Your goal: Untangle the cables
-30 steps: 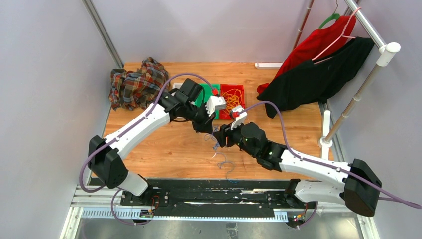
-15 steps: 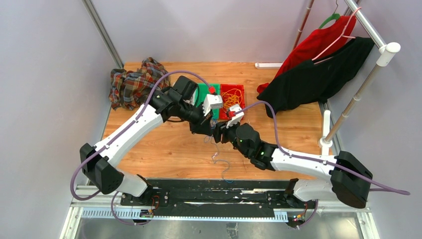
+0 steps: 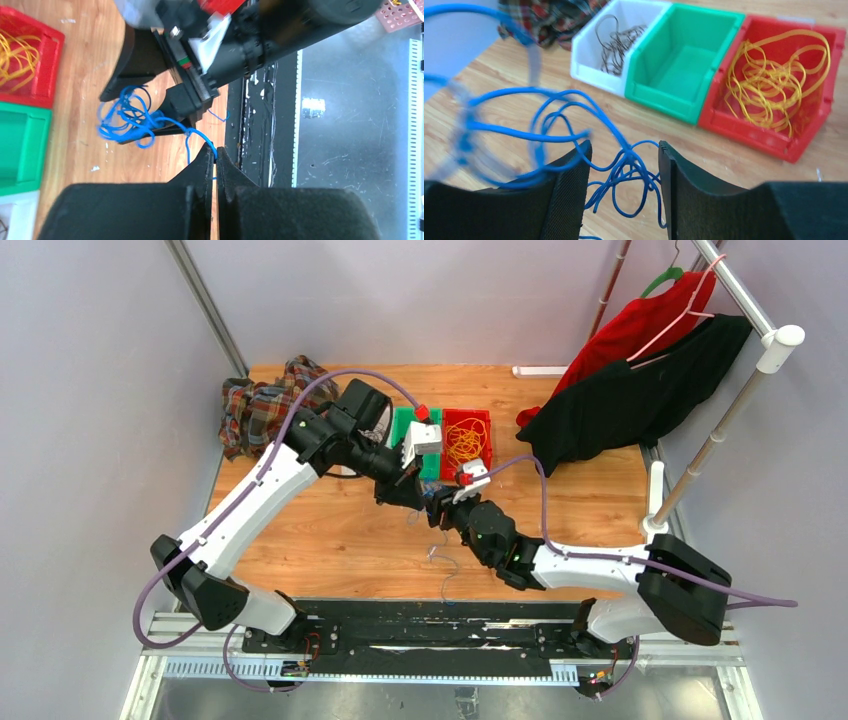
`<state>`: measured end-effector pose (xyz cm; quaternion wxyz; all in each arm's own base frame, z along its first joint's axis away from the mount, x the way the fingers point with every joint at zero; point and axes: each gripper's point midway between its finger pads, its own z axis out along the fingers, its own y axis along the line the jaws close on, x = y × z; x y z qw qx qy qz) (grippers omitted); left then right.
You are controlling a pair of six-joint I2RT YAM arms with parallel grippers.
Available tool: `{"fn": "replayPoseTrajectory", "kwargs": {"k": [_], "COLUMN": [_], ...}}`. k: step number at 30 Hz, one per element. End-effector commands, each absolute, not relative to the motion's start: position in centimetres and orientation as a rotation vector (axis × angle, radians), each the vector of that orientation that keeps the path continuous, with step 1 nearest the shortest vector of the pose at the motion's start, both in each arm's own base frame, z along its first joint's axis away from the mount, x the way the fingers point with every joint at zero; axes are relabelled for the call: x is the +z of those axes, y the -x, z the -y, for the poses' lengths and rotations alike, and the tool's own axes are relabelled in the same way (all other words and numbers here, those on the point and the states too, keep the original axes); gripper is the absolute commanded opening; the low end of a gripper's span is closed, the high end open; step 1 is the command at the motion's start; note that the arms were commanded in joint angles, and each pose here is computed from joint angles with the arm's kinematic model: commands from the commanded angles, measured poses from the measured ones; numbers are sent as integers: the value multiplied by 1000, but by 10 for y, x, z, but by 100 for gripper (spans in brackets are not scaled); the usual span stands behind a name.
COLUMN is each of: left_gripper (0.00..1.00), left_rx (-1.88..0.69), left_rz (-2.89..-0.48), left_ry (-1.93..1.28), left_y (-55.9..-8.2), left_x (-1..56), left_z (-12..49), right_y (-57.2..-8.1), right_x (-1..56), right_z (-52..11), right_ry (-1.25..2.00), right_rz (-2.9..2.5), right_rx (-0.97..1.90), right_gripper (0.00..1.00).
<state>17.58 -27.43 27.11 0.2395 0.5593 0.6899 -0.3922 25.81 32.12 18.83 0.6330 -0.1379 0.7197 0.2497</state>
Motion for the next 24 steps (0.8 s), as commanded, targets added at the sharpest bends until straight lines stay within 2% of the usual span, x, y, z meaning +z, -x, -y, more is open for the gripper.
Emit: {"fn": "replayPoseTrajectory", "kwargs": {"k": [1, 4, 10, 18, 24], "left_gripper": [1, 1, 1, 0, 0], "left_rx": [-1109, -1101, -971, -568, -280], "left_rz": [-1771, -1752, -1735, -1623, -1526], "left_ry": [-1581, -1589, -1596, -1543, -1431], "left_y": [-160, -157, -168, -212, -248], "left_x": [303, 312, 325, 375, 430], "left_z": [272, 269, 262, 240, 220], "right_y": [-259, -256, -249, -237, -226], "right_x": [155, 138, 113, 78, 60], "right_z": [-298, -286, -266, -236, -214], "right_ry": [226, 201, 159, 104, 60], "right_rz": [-1697, -1729, -1786, -1873, -1920], "right_rx": [509, 491, 476, 430, 407], "right_gripper": [51, 49, 36, 11, 1]}}
